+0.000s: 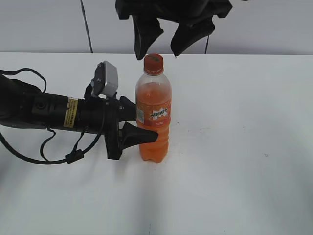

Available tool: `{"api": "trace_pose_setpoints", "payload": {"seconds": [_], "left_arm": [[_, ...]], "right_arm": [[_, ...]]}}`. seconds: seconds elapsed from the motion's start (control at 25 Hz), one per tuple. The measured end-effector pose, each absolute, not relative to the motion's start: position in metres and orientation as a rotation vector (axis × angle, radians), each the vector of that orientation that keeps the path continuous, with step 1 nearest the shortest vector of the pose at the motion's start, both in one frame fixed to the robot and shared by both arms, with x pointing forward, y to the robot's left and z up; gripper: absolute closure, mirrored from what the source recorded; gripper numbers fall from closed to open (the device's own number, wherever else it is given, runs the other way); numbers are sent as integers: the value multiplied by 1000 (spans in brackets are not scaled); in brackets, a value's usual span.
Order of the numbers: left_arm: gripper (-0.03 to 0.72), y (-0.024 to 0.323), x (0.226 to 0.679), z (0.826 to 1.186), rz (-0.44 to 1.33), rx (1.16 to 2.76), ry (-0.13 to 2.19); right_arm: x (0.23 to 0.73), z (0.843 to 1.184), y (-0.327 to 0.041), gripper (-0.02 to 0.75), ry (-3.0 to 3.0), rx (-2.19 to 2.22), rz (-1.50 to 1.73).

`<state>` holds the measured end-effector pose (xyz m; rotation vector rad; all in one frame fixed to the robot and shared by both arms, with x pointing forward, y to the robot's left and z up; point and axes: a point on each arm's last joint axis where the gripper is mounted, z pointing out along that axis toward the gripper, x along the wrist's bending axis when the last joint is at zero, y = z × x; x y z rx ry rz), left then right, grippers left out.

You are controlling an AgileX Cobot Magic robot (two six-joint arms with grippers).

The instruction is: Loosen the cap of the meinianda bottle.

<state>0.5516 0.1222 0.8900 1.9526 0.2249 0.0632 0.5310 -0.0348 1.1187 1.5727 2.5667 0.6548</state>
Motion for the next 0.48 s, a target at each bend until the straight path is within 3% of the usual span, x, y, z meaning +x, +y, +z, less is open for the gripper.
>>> {"api": "trace_pose_setpoints", "payload": {"seconds": [0.48], "left_arm": [[298, 122, 552, 890, 63, 1953, 225]], "right_arm": [[540, 1105, -28, 261, 2562, 1564, 646]]}}
